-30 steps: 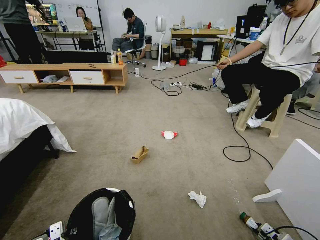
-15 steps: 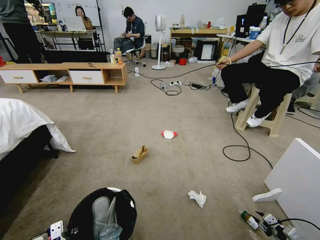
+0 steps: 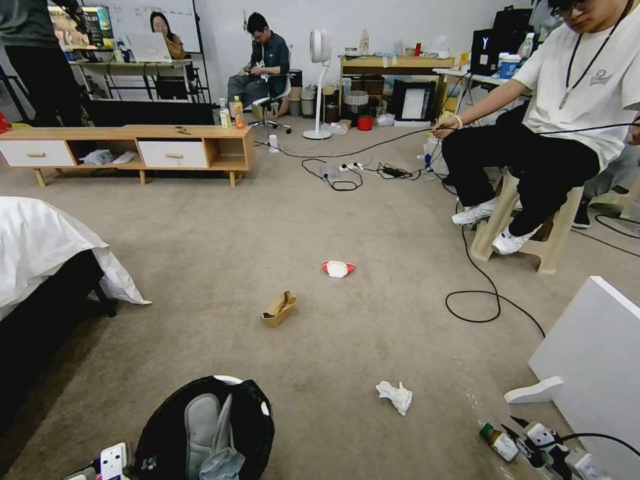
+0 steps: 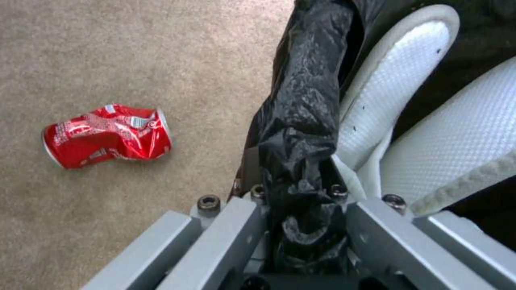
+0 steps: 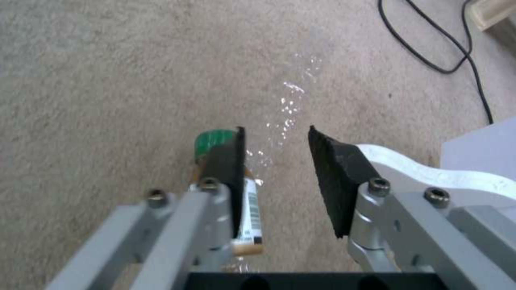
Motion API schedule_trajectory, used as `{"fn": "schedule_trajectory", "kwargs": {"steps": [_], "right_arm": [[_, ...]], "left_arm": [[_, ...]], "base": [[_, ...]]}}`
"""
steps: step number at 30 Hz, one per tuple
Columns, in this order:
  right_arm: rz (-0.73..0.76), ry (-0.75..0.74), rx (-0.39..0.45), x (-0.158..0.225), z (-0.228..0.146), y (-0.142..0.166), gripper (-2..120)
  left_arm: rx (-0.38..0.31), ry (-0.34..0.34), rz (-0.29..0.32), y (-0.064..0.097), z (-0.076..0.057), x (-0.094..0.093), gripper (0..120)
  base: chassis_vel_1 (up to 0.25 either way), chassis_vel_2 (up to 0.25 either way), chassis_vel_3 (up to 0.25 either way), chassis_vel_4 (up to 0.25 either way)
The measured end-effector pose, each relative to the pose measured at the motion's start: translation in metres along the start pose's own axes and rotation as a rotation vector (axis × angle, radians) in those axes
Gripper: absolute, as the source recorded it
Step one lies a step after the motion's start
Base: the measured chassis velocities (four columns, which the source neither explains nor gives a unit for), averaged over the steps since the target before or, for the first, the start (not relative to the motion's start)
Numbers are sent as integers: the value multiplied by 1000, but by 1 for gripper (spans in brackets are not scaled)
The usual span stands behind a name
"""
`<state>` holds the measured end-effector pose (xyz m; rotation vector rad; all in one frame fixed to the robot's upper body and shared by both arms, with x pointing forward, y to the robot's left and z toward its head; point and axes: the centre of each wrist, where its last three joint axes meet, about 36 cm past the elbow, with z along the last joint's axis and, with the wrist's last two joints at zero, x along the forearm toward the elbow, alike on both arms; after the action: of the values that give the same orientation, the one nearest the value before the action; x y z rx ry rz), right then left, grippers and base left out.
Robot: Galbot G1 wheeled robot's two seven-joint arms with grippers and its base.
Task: Pick up the trash bin and place the garbage on the floor into it.
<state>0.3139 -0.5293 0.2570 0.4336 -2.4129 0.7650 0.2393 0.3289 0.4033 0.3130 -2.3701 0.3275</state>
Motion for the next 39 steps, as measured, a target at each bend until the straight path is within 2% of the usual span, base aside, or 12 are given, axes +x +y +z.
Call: {"fn": "schedule_trajectory", "kwargs": {"steps": [2, 5, 8, 11, 16, 17, 18, 39], "right_arm": [[-1, 3, 3, 1, 1, 0, 38], [-1, 11, 11, 5, 7, -1, 53], [-2, 14, 16, 7, 9, -2, 58], [-4, 26, 26, 11, 15, -3, 76], [-5, 38, 27, 11, 19, -2, 86], [-7, 46, 23, 10, 22, 0, 95], [-7, 52, 20, 9, 24, 2, 98], [-21, 102, -27, -10, 38, 24, 100]], "left_arm": [[0, 0, 0, 0, 0, 0, 2], [2, -1, -1, 1, 0, -2, 2], [2, -1, -1, 1, 0, -3, 2], [4, -1, -1, 1, 0, -5, 2], [5, -1, -2, 2, 0, -6, 2], [6, -1, -2, 2, 0, -7, 2], [7, -1, -3, 2, 0, -7, 2], [10, 2, -9, 4, 1, -8, 2]], "base": [[0, 0, 0, 0], [0, 0, 0, 0], [0, 0, 0, 0], [0, 0, 0, 0], [0, 0, 0, 0], [0, 0, 0, 0], [0, 0, 0, 0], [0, 0, 0, 0]]}}
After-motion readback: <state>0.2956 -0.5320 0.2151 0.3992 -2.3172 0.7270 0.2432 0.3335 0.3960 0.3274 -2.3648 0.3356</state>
